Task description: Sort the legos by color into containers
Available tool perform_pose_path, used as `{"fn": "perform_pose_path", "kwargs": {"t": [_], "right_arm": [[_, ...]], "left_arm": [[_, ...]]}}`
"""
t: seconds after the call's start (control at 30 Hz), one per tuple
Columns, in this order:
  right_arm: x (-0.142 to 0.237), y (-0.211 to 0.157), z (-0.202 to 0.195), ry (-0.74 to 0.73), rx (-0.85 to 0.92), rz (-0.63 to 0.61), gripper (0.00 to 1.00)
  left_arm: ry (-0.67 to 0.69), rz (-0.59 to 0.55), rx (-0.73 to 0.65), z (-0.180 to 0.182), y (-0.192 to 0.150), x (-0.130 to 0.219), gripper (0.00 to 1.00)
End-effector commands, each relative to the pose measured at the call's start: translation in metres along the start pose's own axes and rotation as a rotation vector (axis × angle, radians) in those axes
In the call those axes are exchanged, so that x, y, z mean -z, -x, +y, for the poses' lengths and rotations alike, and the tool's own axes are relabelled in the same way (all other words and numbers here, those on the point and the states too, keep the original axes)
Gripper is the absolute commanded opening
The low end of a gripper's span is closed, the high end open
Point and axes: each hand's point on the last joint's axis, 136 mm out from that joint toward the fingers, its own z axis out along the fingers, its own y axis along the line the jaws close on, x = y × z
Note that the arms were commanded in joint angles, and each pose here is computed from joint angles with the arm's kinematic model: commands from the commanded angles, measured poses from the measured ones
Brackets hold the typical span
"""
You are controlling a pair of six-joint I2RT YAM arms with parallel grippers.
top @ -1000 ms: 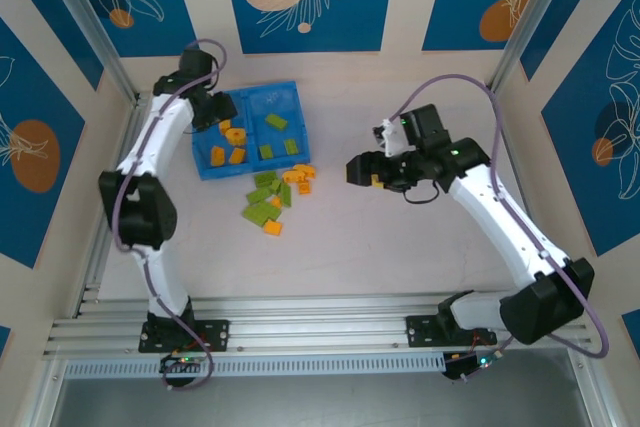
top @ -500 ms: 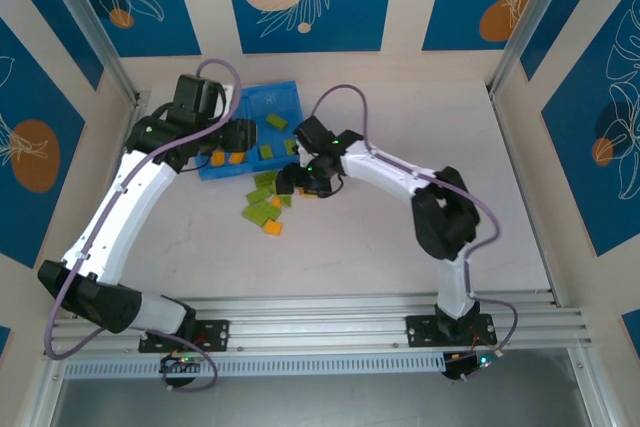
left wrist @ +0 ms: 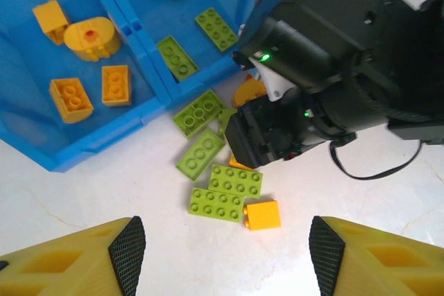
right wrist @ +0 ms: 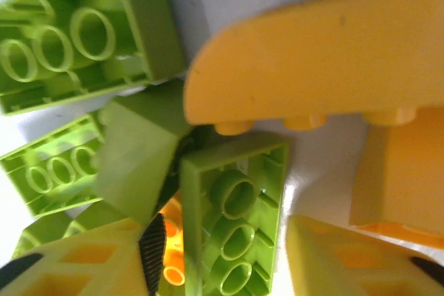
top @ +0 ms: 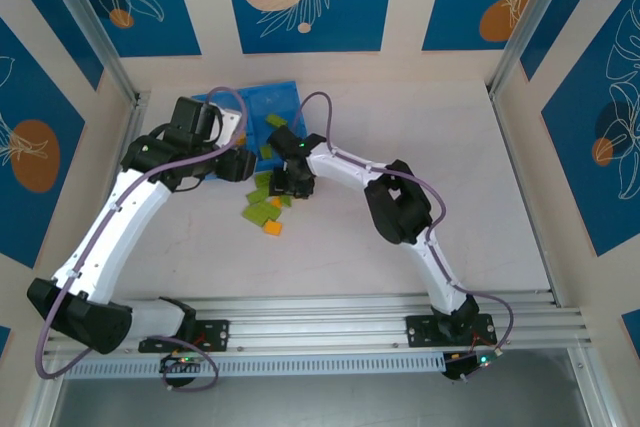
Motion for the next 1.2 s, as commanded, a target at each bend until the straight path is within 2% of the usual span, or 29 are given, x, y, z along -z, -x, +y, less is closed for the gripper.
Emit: {"fn": "perform_pose_path", "kwargs": {"t": [0.0,0.13,0.23,0.4,0.6,0.73,0.87,0.97,1.17], "right_arm": [[-0.006,-0.013,-0.018,-0.137,-0.032,-0.001,0.4],[-0.002,-0.026,-0.027,-0.167,-0.088,0.015,0.24],[0.014,-0.025,-0.019,-0.143,-0.069,-0.008,0.22],[0.059,-0.012,0.001,-0.08,-0.022,-0.101,0.16],[0.118,0.021,0.03,0.012,0.051,-0.26,0.16],[0.139,0.072,0.048,0.039,0.101,-0.407,0.16],[0.139,0.13,0.057,0.053,0.128,-0.516,0.16],[0.128,0.161,0.058,0.085,0.13,-0.56,0.16],[0.098,0.19,0.074,0.261,0.165,-0.579,0.16]], "left_arm": [[-0.054,-0.04,-0.018,-0.015,0.002,0.008,0.67],[-0.074,-0.058,-0.037,-0.022,-0.003,0.014,0.68],[-0.076,-0.066,-0.051,-0.025,-0.01,0.018,0.69],[-0.128,-0.068,-0.104,-0.036,-0.025,0.022,0.8],[-0.134,-0.069,-0.117,-0.038,-0.038,0.026,0.94],[-0.113,-0.083,-0.112,-0.034,-0.039,0.029,0.97],[-0.098,-0.098,-0.117,-0.032,-0.036,0.033,0.99],[-0.092,-0.099,-0.117,-0.03,-0.038,0.034,1.0],[-0.071,-0.089,-0.106,-0.026,-0.045,0.031,1.0]]}}
